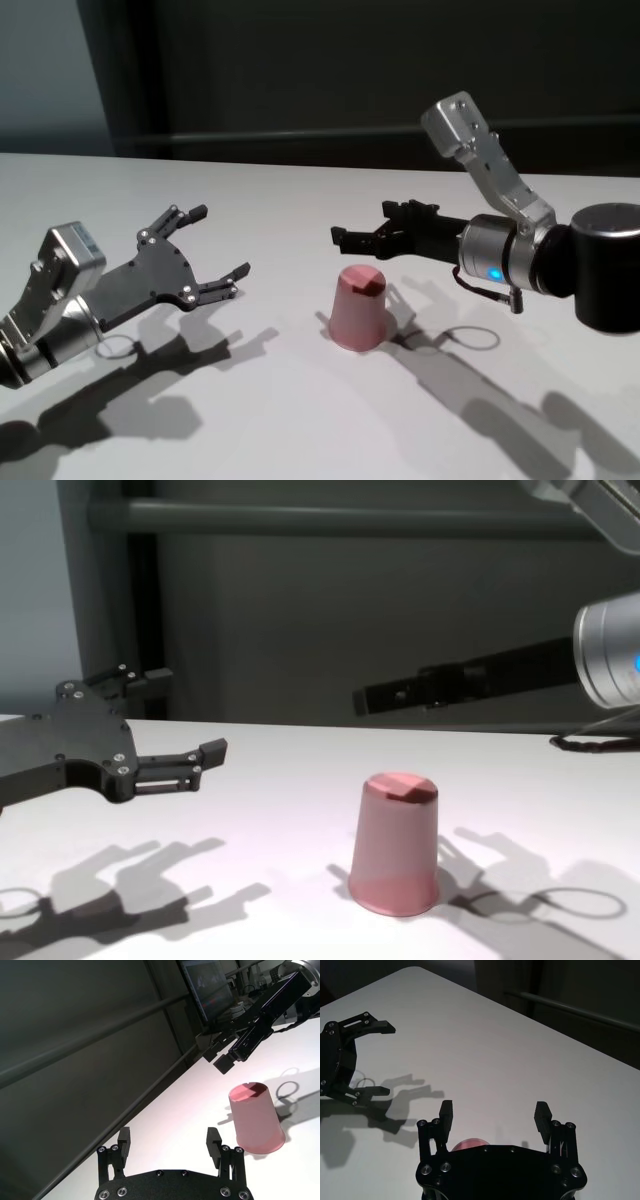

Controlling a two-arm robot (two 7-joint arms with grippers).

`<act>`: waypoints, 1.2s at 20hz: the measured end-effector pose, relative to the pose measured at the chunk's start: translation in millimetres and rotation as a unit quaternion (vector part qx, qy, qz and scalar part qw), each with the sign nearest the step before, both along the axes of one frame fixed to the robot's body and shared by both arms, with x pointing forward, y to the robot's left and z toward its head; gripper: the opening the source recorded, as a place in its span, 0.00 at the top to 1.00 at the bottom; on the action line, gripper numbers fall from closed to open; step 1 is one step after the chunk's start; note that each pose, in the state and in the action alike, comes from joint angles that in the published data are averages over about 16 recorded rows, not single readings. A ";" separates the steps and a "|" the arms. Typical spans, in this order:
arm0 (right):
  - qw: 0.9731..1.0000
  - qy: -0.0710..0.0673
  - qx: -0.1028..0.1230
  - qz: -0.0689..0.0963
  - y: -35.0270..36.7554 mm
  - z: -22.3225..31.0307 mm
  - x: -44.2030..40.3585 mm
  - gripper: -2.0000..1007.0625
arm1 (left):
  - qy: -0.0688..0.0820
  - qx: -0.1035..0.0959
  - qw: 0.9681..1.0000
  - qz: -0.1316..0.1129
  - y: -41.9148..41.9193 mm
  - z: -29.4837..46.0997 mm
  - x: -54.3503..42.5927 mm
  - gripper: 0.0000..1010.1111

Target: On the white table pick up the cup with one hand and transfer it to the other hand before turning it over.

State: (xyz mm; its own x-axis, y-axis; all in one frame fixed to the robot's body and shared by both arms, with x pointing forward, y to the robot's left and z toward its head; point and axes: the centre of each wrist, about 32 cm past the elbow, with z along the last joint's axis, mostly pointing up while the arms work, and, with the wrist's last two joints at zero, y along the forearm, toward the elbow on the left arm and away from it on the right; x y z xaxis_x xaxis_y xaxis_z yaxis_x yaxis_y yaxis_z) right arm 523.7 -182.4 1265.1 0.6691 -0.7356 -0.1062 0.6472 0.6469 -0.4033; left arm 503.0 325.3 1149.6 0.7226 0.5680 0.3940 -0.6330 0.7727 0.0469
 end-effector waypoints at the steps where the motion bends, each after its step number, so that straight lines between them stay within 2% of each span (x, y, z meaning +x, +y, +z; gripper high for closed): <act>1: 1.000 -0.003 0.006 -0.003 -0.7 0.0 0.0 0.01 | 0.000 0.000 1.000 0.000 0.0 0.0 0.0 0.01; 4: 1.000 -0.009 0.023 -0.014 -3.6 -1.6 -0.5 0.01 | 0.000 0.000 1.000 0.000 0.0 0.0 0.0 0.01; 8: 0.999 -0.013 0.039 -0.030 -9.1 -8.4 -2.6 0.01 | 0.000 0.000 1.000 0.000 0.0 0.0 0.0 0.01; 16: 0.996 -0.020 0.048 -0.065 -22.1 -30.8 -11.7 0.01 | 0.000 0.000 1.000 0.000 0.0 0.0 0.0 0.01; 24: 0.993 -0.039 0.052 -0.097 -31.5 -52.5 -24.7 0.01 | 0.000 0.000 1.000 0.000 0.0 0.0 0.0 0.01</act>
State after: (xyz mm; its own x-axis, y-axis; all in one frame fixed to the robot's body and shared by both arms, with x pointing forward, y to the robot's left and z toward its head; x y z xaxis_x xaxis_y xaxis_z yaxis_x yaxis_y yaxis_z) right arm 499.0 -213.9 1212.6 0.5250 -0.8392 -0.1420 0.7903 0.5426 -0.2846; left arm 503.0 325.2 1149.6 0.7226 0.5680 0.3940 -0.6330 0.7728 0.0469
